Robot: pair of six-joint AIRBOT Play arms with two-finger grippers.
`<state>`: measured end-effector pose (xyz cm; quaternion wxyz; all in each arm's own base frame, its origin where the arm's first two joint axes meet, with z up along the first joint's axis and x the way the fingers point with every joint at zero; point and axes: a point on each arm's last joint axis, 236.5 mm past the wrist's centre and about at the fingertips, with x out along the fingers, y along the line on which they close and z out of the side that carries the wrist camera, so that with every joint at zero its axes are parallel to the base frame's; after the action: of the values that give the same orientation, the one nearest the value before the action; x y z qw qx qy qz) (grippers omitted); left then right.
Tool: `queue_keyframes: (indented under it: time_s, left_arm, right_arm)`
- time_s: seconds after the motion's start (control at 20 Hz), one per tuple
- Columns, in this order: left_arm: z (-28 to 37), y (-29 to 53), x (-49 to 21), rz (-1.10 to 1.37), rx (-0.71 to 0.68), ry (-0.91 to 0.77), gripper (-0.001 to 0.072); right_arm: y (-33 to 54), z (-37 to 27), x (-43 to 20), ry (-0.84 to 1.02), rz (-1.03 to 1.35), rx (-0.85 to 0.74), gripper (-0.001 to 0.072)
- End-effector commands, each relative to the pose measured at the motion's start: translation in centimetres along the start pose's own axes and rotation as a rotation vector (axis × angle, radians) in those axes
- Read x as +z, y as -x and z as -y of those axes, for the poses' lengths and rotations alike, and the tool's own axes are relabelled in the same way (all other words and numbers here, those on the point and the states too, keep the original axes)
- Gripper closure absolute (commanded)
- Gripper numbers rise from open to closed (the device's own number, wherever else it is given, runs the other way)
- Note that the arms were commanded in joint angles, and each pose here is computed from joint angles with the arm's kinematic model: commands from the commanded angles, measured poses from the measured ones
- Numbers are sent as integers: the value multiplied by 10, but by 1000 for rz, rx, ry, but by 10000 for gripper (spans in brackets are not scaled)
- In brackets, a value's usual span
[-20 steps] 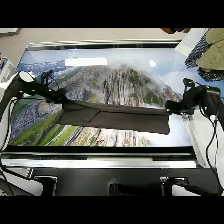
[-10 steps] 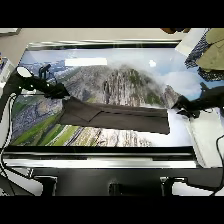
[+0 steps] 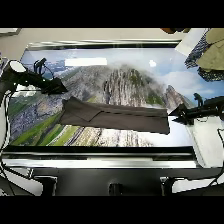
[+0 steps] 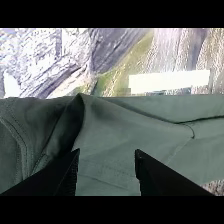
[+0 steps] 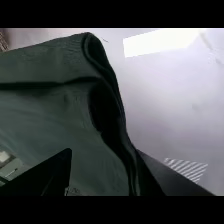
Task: Fold the clothes and pants, and hang the long-sleeved shirts on hangers.
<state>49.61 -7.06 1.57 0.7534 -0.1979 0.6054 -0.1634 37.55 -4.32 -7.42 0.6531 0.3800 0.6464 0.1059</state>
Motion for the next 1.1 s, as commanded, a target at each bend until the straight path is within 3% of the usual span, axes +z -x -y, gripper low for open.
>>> queue_keyframes:
  time_s: [0.0,0.3,0.4,0.45,0.5,0.55,0.6,0.65,0.75,0.85,1.05]
  left_arm:
    - [0,1,0,1,-1,10,297]
    - [0,1,0,1,0,10,297]
    - [0,1,0,1,-1,10,297]
    - [0,1,0,1,-1,10,297]
    - [0,1,0,1,-1,10,297]
    - [1,1,-1,-4,-2,10,298]
    - [2,1,-2,-8,-3,17,311]
    - [5,-1,-3,-13,-8,18,393]
    - [18,-11,-8,-34,-17,2,686]
    - [44,-29,-10,-41,-73,83,688]
    - [129,-90,-27,-102,-233,76,689]
  right_arm:
    - [-18,6,3,32,-22,0,234]
    - [-50,-4,-4,127,-80,-68,238]
    - [-60,-13,-6,159,-90,-81,350]
    - [-64,-18,-8,170,-99,-83,446]
    - [-66,-22,-10,166,-104,-77,602]
    - [-66,-27,-11,151,-105,-66,679]
    - [-63,-31,-11,134,-98,-65,682]
    - [-56,-35,-10,115,-83,-70,683]
    - [-32,-50,-5,92,-51,-94,683]
    - [1,-70,1,78,-19,-126,683]
    - [75,-113,7,102,95,-196,683]
